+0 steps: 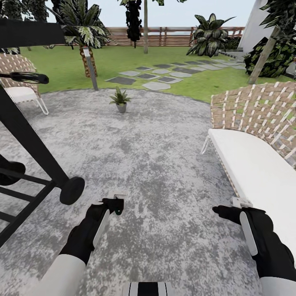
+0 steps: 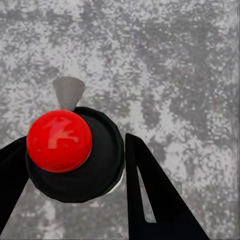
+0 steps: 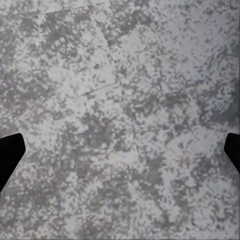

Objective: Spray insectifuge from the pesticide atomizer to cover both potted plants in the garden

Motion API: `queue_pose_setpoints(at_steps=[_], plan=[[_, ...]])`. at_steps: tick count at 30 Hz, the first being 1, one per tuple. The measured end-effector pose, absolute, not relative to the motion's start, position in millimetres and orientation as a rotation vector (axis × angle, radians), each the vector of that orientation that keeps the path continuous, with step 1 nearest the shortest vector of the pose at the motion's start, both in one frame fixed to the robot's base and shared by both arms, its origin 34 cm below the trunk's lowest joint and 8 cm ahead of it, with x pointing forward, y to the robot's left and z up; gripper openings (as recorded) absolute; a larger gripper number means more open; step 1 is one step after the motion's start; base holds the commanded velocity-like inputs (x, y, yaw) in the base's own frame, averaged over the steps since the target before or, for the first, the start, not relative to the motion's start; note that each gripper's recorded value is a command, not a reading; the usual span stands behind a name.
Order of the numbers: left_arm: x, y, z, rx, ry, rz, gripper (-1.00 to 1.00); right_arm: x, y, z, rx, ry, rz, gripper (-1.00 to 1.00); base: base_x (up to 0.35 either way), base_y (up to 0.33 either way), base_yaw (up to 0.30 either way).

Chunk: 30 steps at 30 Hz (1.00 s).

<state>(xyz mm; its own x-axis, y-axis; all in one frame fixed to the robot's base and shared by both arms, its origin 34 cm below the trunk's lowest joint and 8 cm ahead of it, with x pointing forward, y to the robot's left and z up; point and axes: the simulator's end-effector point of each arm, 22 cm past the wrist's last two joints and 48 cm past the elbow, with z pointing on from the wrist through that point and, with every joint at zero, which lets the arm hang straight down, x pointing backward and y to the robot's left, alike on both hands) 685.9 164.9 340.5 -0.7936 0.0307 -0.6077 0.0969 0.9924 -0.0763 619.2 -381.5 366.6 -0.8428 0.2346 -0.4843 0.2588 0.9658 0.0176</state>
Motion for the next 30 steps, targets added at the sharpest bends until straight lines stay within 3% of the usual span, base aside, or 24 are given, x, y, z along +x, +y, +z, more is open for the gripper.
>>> queue_pose_setpoints(at_steps=[19,30], plan=[[685.9,164.9,340.6,0.089,2.486,-0.136,-1.00,619.4,-381.7,366.9,0.350,2.613,-0.066,1.00,0.347,-0.002,-0.004],[685.9,165.0,340.6,0.089,2.485,-0.136,-1.00,619.4,-381.6,367.0,0.350,2.613,-0.066,1.00,0.344,-0.105,0.000]])
